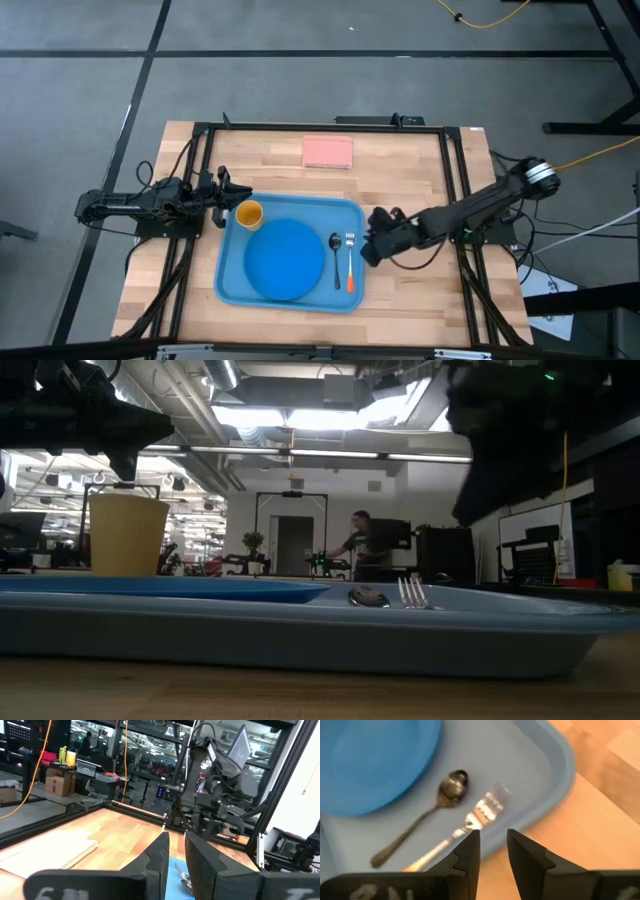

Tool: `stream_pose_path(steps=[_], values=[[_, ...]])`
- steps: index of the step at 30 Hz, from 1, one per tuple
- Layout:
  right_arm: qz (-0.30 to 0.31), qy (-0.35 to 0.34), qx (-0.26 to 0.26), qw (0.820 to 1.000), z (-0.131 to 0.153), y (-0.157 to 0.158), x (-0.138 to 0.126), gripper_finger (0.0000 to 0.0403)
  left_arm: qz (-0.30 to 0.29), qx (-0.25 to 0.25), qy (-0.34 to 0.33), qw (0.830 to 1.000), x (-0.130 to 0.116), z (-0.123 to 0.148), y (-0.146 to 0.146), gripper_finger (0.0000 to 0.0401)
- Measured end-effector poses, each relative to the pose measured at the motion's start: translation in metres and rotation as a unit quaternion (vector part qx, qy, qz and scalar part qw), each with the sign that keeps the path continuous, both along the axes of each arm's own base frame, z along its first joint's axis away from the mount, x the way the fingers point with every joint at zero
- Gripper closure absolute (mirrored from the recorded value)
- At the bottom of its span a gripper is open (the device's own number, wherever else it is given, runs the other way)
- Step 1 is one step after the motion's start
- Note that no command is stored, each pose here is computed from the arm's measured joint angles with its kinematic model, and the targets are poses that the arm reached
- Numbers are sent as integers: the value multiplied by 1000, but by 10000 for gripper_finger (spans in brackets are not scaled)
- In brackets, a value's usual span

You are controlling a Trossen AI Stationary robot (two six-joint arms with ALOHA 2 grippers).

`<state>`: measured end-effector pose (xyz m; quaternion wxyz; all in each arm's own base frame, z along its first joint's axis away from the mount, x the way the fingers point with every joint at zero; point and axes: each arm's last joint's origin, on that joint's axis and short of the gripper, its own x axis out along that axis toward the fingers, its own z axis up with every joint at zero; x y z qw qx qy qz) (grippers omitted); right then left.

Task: Pick and place plate/cup/fork/spoon on tray
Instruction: Return to Home Position

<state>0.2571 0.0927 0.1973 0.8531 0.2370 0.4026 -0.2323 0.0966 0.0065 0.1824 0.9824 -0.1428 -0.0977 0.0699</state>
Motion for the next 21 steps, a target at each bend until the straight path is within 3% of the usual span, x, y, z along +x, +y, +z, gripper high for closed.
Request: stream_pose_path(steps=[3, 10, 16, 21], values=[[6, -23, 1, 1000, -2, -9, -16, 301, 0, 0, 0, 1000, 0, 0, 0, 346], [99, -95, -66, 988, -7, -29, -42, 301, 0, 0, 0, 1000, 0, 0, 0, 346], [128, -146, -178, 965, -12, -53, -60, 301, 0, 0, 0, 1000, 0, 0, 0, 346], [97, -233, -157, 955, -15, -71, -72, 301, 0, 0, 0, 1000, 0, 0, 0, 346]])
